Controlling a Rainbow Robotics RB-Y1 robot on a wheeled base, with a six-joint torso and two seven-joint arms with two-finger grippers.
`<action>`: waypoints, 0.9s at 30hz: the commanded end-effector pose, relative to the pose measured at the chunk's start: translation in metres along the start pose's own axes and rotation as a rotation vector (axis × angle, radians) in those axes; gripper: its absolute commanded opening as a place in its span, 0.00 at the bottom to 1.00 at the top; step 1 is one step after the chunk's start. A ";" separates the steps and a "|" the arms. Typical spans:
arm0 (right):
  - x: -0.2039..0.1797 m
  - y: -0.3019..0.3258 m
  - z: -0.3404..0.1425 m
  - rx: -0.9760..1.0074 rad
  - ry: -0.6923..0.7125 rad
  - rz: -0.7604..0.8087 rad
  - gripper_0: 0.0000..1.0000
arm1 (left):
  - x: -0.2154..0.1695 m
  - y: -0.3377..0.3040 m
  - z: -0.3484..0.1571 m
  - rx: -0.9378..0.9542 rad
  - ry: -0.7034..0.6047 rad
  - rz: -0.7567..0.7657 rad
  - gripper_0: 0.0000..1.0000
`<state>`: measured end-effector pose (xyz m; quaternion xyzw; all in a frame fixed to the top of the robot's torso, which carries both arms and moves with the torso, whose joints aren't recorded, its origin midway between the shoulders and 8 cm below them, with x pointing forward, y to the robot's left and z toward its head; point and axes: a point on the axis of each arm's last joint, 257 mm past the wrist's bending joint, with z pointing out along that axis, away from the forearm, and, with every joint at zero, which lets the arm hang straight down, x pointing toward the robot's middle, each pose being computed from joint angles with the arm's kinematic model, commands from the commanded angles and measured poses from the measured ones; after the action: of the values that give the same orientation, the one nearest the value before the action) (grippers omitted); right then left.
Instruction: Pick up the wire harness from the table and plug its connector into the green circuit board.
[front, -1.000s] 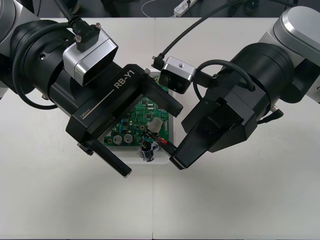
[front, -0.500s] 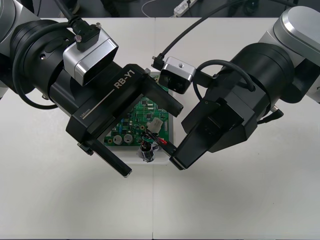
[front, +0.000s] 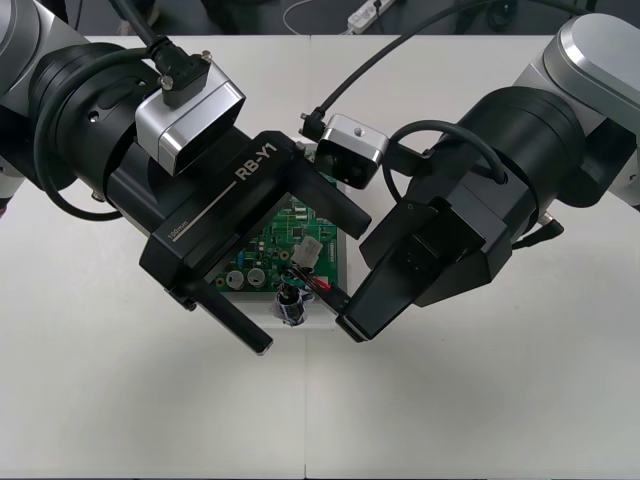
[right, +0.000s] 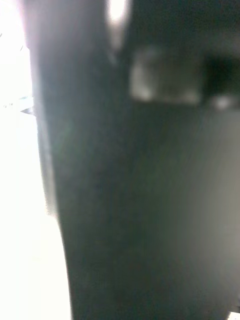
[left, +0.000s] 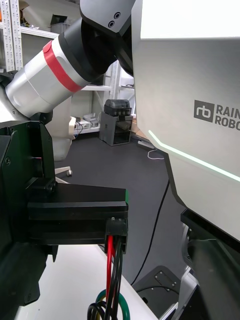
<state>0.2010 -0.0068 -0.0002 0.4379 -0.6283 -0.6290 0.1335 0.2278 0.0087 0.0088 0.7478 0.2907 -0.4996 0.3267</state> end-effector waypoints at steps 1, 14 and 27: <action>-0.001 0.016 0.013 -0.013 0.048 -0.048 0.00 | -0.007 -0.010 0.014 0.077 0.026 0.102 0.43; -0.001 0.017 0.013 -0.013 0.051 -0.047 0.00 | -0.008 -0.011 0.015 0.083 0.017 0.101 0.00; -0.001 0.016 0.013 -0.012 0.051 -0.049 0.00 | -0.010 -0.011 0.014 0.084 0.006 0.097 0.00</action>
<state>0.2003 -0.0064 0.0000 0.4387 -0.6272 -0.6294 0.1341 0.2246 0.0074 0.0050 0.7484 0.2900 -0.5040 0.3192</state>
